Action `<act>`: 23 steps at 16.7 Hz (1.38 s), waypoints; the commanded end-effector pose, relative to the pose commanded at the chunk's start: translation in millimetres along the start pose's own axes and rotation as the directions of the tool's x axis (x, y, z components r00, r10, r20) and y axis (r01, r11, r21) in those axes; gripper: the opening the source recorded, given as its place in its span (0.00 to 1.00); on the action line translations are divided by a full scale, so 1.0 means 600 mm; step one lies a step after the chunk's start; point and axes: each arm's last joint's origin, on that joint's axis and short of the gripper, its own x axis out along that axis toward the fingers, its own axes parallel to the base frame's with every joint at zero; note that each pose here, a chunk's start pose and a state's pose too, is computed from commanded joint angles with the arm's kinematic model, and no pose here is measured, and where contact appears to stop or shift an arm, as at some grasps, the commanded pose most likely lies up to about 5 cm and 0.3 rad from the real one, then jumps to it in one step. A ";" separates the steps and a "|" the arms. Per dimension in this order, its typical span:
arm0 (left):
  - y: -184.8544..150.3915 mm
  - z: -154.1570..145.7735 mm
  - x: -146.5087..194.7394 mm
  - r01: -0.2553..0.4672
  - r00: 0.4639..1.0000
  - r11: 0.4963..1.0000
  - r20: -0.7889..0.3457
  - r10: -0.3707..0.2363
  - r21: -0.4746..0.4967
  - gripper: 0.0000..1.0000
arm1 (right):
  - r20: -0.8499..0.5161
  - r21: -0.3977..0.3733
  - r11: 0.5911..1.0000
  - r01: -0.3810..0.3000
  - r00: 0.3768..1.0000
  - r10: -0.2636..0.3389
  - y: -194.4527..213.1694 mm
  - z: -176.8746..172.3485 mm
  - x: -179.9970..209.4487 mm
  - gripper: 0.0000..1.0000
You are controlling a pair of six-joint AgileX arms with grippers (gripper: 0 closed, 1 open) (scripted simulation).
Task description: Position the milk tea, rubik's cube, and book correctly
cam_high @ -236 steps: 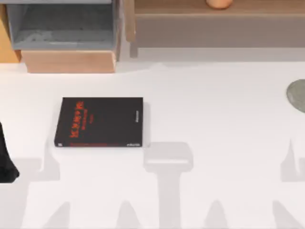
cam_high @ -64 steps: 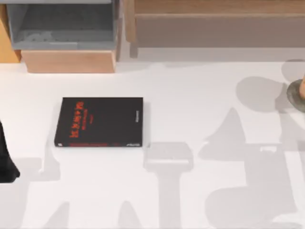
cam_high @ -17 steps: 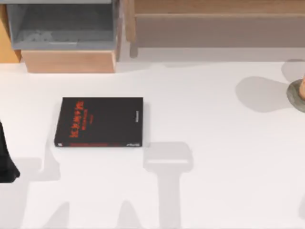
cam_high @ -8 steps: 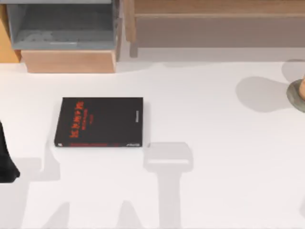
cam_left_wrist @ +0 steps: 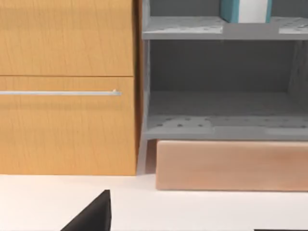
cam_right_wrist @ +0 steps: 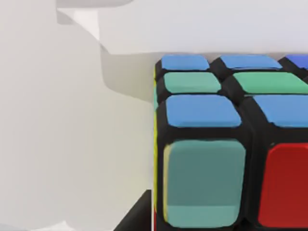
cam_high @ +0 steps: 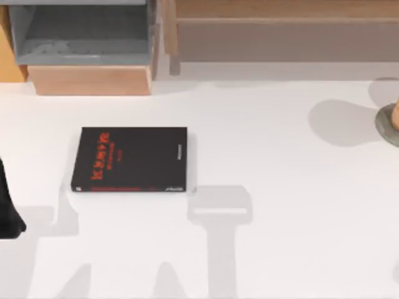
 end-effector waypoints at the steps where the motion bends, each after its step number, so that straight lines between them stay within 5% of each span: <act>1: 0.000 0.000 0.000 0.000 1.000 1.000 0.000 0.000 0.000 1.00 | 0.000 0.000 1.000 0.000 1.000 0.000 0.000 0.000 0.000 0.17; 4: 0.000 0.000 0.000 0.000 1.000 1.000 0.000 0.000 0.000 1.00 | 0.000 0.000 1.000 0.000 1.000 0.000 0.000 0.000 0.000 0.00; 23: 0.000 0.000 0.000 0.000 1.000 1.000 0.000 0.000 0.000 1.00 | -0.001 0.002 1.000 -0.002 1.000 0.002 0.000 0.000 -0.048 0.00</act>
